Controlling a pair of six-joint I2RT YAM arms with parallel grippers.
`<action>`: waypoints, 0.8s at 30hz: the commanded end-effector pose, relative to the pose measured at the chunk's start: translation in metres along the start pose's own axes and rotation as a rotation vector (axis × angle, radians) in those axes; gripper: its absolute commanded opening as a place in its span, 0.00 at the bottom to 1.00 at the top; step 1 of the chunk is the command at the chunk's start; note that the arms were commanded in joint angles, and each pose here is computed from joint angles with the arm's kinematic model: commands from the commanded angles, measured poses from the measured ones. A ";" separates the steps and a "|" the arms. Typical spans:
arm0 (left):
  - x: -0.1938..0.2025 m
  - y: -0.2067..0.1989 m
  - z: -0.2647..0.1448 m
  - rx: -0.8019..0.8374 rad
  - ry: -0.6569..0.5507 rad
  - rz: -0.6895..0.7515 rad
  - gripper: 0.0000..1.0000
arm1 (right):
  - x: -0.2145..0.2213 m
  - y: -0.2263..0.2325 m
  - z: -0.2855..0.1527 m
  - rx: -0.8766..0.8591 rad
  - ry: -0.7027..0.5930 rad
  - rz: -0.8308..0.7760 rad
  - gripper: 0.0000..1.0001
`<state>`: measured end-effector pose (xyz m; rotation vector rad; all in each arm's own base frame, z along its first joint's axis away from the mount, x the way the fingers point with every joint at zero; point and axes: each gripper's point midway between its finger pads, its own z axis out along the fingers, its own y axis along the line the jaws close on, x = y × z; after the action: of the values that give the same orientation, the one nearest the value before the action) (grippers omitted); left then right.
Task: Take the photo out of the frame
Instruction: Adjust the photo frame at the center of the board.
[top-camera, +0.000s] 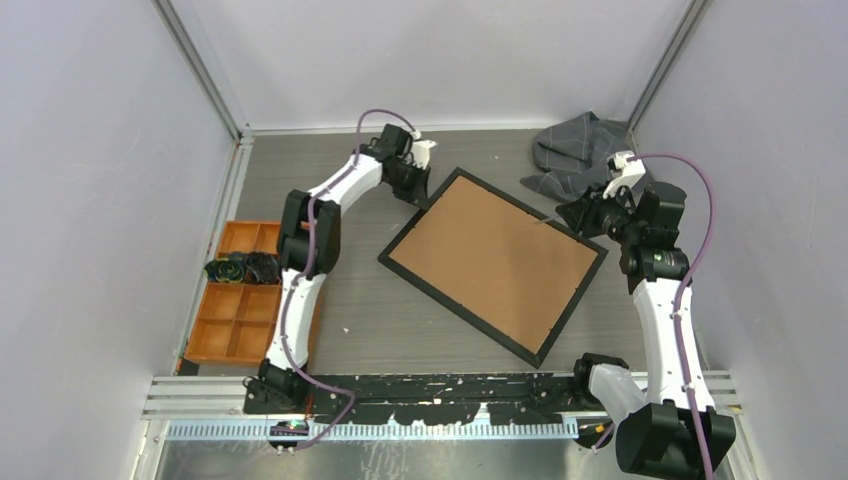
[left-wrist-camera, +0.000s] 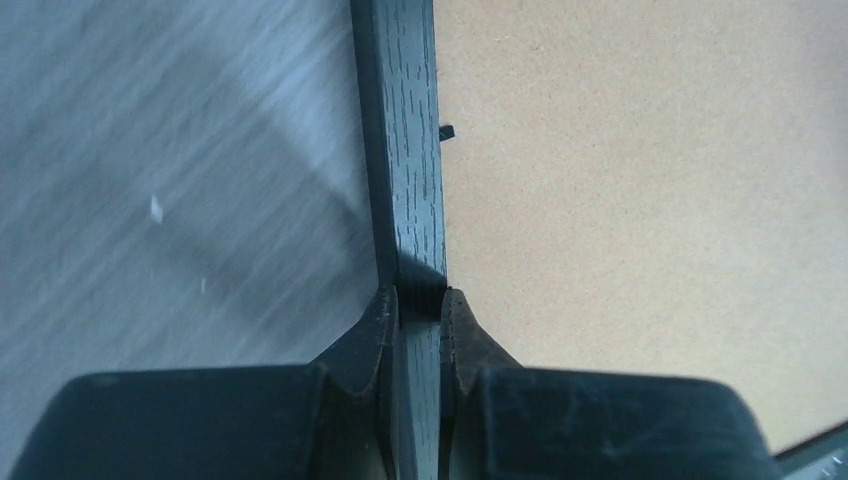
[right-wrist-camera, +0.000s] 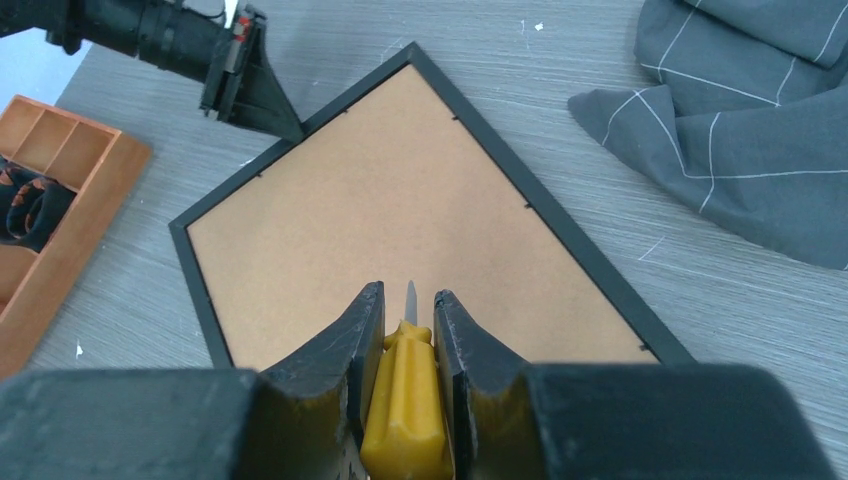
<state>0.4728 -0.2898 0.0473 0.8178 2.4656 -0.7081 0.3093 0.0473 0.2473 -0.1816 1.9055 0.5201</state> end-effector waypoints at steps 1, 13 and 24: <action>0.064 0.028 -0.031 -0.039 0.115 -0.236 0.00 | -0.016 0.006 -0.003 -0.020 -0.059 -0.029 0.01; 0.017 0.031 -0.114 0.017 -0.190 -0.284 0.17 | -0.018 -0.001 -0.002 0.017 -0.069 -0.023 0.01; 0.002 -0.111 -0.152 0.277 -0.184 0.609 0.99 | -0.035 -0.042 -0.014 0.264 -0.126 0.005 0.01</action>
<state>0.4223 -0.2471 0.1765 0.9134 2.1605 -0.8389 0.3176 0.0267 0.2434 -0.0674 1.9212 0.4151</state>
